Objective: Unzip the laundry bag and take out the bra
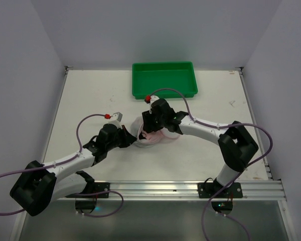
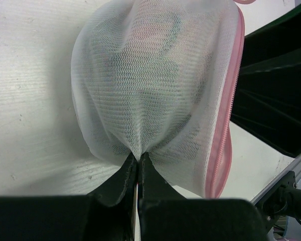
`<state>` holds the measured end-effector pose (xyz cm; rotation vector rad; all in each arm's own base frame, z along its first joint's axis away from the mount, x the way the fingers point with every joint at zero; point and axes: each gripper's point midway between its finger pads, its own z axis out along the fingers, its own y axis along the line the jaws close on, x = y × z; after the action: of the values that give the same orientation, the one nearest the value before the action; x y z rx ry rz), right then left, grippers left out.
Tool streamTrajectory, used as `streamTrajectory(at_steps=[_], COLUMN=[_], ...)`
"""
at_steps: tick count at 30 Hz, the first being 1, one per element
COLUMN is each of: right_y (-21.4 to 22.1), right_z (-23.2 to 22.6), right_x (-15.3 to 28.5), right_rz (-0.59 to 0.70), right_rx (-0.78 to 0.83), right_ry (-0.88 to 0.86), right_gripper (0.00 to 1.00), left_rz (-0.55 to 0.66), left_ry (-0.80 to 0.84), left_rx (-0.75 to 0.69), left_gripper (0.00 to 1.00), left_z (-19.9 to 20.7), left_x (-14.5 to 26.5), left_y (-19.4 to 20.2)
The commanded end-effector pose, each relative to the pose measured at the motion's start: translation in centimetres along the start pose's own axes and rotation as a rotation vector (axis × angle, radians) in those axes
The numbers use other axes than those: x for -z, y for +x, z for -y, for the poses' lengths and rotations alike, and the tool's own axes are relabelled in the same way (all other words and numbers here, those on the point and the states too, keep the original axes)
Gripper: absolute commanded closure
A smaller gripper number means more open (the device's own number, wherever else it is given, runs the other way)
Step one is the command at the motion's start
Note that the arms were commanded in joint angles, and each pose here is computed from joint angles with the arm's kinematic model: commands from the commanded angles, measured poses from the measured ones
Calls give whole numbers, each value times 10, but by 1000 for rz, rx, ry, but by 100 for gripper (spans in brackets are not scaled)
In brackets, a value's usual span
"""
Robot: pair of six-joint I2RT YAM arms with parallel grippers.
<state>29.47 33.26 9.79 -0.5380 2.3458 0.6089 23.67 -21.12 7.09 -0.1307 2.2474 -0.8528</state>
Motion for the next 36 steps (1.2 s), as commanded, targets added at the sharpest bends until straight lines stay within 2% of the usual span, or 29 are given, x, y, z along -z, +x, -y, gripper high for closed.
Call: streamTrajectory(at_steps=[1, 5, 6, 11, 12, 14, 17, 18, 19, 20, 21, 24, 29, 36], right_y=[-2, 8, 11, 16, 17, 22, 26, 25, 20, 16, 14, -4, -33, -47], right_z=[8, 9, 8, 8, 8, 11, 14, 13, 11, 10, 9, 0, -23, -60], right_x=[-9, -17, -18, -23, -23, -26, -27, -26, -22, -18, -15, 6, 54, 109], right_rz=[-7, -41, -53, -83, -86, -99, -109, -107, -90, -79, -69, -16, 93, 166], right_rx=[-13, -8, -4, 6, 7, 7, -1, 2, 3, 3, 4, 13, 33, 82], right_ry=[26, 20, 9, 1, 6, 16, 26, 25, 21, 18, 13, -14, -115, -314], right_gripper=[47, 41, 35, 20, 13, 14, 33, 49, 57, 62, 71, 84, 97, 100], left_rz=[11, 7, 1, -1, -6, -4, -1, 3, 1, 3, 1, 2, -3, -18], left_ry=[28, 30, 28, 23, 21, 20, 13, 11, 8, 8, 4, -1, -9, -38], left_rx=[-23, -23, -21, -19, -19, -16, -13, -12, -12, -11, -10, -6, 11, 36], left_gripper=[100, 100, 100, 100, 100, 100, 100, 100, 100, 100, 100, 100, 100, 100], left_z=[9, 9, 7, 6, 5, 4, 1, 1, 0, 0, -2, -3, -5, -8], left_x=[0, -2, -3, -5, -6, -6, -6, -6, -6, -6, -6, -7, -7, -5], left_y=[-8, -7, -5, -4, -3, -3, -4, -5, -5, -6, -5, -5, -6, -8])
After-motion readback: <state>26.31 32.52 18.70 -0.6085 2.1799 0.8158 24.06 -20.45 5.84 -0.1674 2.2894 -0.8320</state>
